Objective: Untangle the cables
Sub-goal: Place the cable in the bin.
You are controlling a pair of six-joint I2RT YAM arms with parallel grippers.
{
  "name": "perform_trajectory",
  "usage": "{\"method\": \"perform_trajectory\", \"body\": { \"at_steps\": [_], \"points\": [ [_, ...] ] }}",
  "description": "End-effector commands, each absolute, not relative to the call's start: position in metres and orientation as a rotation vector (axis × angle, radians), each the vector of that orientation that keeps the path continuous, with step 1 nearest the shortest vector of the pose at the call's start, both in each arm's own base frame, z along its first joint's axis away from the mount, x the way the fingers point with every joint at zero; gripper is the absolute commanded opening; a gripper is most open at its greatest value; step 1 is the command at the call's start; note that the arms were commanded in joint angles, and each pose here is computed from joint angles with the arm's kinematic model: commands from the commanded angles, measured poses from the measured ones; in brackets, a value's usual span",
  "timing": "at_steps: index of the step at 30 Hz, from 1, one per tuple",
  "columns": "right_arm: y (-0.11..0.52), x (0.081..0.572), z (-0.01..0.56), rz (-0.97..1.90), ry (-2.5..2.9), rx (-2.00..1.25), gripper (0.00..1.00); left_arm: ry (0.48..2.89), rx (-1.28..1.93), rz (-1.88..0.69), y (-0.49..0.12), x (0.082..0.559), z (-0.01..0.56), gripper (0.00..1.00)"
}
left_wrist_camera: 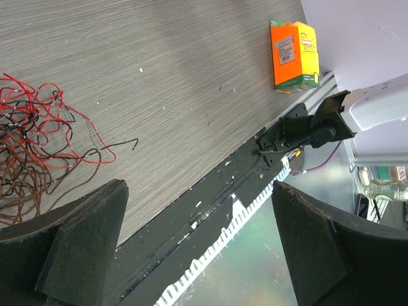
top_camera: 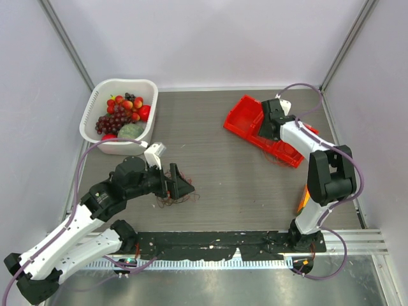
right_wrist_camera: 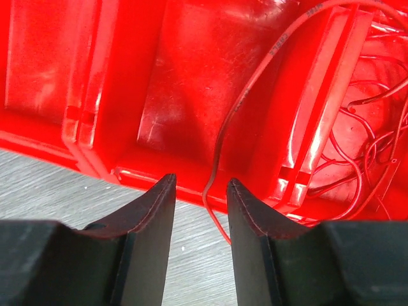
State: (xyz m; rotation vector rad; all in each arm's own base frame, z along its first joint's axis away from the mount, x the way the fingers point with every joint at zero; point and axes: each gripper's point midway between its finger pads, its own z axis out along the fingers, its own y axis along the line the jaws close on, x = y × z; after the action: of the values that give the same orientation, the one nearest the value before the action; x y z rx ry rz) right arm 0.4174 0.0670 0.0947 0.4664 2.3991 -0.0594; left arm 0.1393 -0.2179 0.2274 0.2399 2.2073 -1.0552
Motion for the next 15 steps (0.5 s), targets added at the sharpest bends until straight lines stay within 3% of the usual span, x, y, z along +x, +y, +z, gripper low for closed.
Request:
{"method": "perform_trajectory", "body": {
  "at_steps": [1, 6, 8, 10, 15],
  "points": [
    [0.063, 0.436, 0.098, -0.089, 2.328, 0.554, 0.42, 2.181, 0.251, -1.059, -0.219, 0.141, 0.235, 1.00],
    [0.060, 0.450, 0.095, -0.114, 2.293, 0.558, 0.33, 2.180, 0.252, -1.055, -0.218, 0.141, 0.238, 1.00],
    [0.060, 0.455, 0.100, -0.115, 2.284, 0.543, 0.23, 2.180, 0.254, -1.046, -0.217, 0.140, 0.239, 1.00],
    [0.059, 0.455, 0.108, -0.124, 2.279, 0.524, 0.02, 2.181, 0.254, -1.032, -0.214, 0.141, 0.239, 1.00],
    [0.054, 0.447, 0.147, -0.124, 2.248, 0.381, 0.01, 2.183, 0.250, -1.036, -0.215, 0.141, 0.237, 1.00]
  ]
}}
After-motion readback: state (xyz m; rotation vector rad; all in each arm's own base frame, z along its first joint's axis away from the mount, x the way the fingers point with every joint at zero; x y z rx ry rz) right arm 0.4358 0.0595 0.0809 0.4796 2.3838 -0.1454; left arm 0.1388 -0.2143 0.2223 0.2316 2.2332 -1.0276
